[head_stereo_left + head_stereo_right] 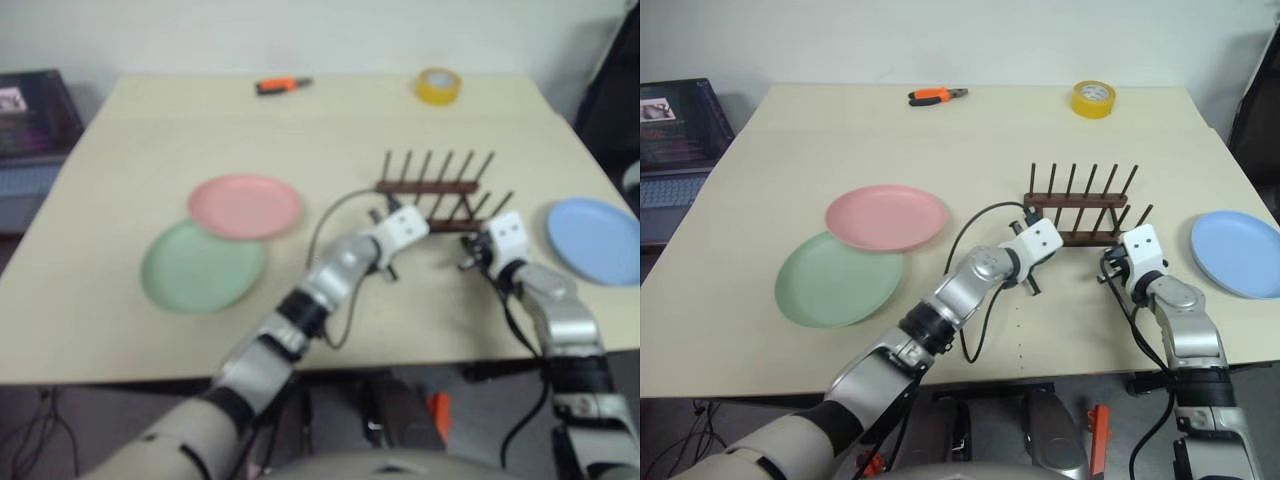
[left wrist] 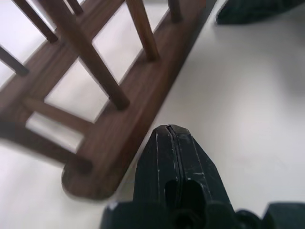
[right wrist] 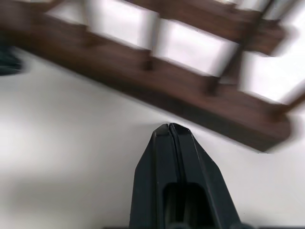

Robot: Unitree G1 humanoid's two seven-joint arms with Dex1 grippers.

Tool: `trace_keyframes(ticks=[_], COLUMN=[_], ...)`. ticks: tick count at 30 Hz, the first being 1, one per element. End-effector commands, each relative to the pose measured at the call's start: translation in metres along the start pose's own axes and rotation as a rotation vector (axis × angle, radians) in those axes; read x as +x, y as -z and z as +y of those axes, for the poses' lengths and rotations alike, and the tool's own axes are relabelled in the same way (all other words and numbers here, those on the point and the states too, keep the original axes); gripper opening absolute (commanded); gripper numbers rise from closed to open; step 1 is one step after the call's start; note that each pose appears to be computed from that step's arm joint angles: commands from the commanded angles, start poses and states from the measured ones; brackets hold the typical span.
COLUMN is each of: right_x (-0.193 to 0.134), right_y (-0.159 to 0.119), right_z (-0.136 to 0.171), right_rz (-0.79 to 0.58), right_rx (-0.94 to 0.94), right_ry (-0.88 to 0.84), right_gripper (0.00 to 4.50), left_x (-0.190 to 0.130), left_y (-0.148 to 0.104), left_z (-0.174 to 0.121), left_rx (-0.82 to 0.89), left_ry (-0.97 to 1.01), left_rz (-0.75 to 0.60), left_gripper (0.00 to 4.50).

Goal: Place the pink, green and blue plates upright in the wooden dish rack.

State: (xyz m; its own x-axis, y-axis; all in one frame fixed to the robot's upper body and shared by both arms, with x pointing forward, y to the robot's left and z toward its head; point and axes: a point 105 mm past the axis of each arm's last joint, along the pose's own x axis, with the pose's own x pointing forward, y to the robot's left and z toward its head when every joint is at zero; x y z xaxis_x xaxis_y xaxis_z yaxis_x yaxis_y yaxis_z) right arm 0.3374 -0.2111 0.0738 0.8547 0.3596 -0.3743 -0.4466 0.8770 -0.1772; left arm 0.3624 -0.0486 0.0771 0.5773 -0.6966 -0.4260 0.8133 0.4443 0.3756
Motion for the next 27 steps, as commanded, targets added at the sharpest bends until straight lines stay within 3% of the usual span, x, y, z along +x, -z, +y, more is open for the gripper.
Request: trace_keyframes(ticks=[1,2,5,9,15,16,22,27], right_x=[-0.03,-0.037,-0.059,-0.065,-0.059,-0.056,-0.038,-0.032], right_y=[-0.022,-0.027,-0.064,-0.105,-0.125,-0.128,-0.133,-0.133], right_z=[0.033,0.036,0.039,0.047,0.059,0.059,0.061,0.07], right_rz=[0.006,0.011,-0.052,-0.148,-0.186,-0.195,-0.238,-0.244], right_rx=[-0.003,-0.016,0.01,-0.007,-0.058,-0.081,-0.145,-0.168], right_ry=[-0.282,-0.319,-0.428,-0.514,-0.566,-0.553,-0.515,-0.549], right_gripper=[0.02,0.01,0.58,1.99,4.12,4.48,4.48,4.48], left_x=[-0.032,-0.04,-0.074,-0.117,-0.164,-0.174,-0.224,-0.247], left_y=[-0.026,-0.029,-0.041,-0.048,-0.036,-0.033,0.005,0.031], left_z=[0.003,0.004,0.023,0.063,0.117,0.131,0.214,0.269], left_rx=[-0.033,-0.047,-0.136,-0.181,-0.181,-0.189,-0.207,-0.348], left_ry=[0.041,0.047,0.05,-0.02,-0.197,-0.254,-0.571,-0.706], left_rz=[-0.09,-0.101,-0.15,-0.17,-0.108,-0.093,0.046,0.058], left_gripper=[0.0,0.17,0.92,2.39,4.5,4.5,4.5,4.5])
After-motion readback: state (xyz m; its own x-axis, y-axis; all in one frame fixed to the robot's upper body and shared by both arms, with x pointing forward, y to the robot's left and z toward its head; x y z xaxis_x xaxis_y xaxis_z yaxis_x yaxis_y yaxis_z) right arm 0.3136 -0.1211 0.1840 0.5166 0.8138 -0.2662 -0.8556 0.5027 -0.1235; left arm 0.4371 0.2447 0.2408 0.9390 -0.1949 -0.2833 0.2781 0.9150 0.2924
